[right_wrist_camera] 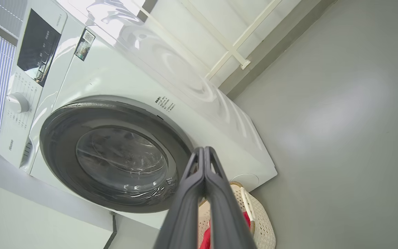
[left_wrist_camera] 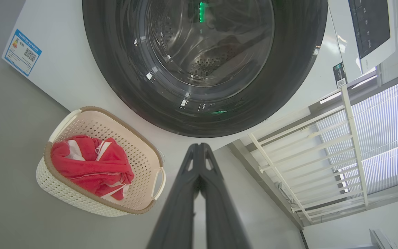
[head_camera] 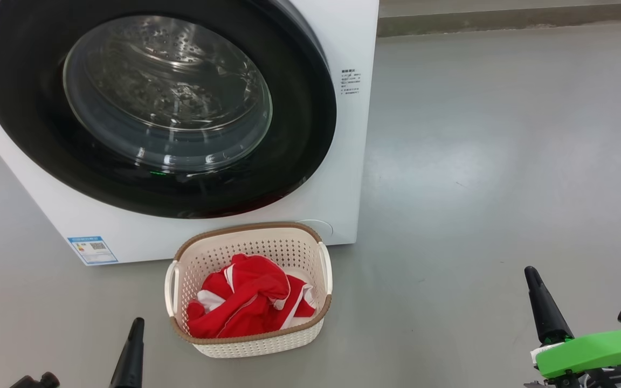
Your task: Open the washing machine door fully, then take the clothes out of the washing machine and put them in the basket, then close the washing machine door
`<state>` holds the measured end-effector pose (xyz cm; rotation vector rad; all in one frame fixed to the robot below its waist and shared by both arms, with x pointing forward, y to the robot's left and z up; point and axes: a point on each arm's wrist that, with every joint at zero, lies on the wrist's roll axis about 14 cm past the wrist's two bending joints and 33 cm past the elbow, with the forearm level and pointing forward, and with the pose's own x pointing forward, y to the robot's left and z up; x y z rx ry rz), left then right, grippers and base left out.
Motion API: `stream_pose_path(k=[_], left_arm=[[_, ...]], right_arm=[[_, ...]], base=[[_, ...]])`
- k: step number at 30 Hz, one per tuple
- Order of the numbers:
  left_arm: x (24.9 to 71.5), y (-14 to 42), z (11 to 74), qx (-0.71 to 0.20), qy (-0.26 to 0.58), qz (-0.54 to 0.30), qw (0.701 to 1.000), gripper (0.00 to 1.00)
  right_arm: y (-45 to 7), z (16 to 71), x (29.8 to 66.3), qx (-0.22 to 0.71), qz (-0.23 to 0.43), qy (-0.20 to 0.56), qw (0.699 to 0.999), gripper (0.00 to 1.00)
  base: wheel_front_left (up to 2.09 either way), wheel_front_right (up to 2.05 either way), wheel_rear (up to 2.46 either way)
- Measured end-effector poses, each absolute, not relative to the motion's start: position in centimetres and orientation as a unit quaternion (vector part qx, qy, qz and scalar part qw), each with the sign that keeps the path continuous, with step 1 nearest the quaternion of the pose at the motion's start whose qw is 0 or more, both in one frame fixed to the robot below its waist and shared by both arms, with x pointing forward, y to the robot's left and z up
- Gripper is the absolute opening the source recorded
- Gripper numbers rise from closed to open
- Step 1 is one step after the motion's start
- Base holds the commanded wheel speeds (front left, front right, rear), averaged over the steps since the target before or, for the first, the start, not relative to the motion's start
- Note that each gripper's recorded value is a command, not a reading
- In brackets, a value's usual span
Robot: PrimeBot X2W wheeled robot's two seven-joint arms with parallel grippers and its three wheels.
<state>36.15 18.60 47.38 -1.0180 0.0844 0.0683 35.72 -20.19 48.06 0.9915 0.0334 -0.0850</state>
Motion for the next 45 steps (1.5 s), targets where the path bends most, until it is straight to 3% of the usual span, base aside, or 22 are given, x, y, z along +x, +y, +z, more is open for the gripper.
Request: stream_pose_path(k=[21,45], left_arm=[[36.5,18.6,47.2,-0.585,0.048,0.035,0.809,0.00],[37.5,18.5,47.9,-0.688,0.042,0.021,0.724,0.00]], right_arm=[[-20.4,47.7,36.3,0.574,-0.046,0.023,0.817,0.00],[-20.3,48.1,37.3,0.688,-0.037,0.020,0.724,0.00]], base=[[0.00,0.00,0.00],[0.00,0.00,0.00]])
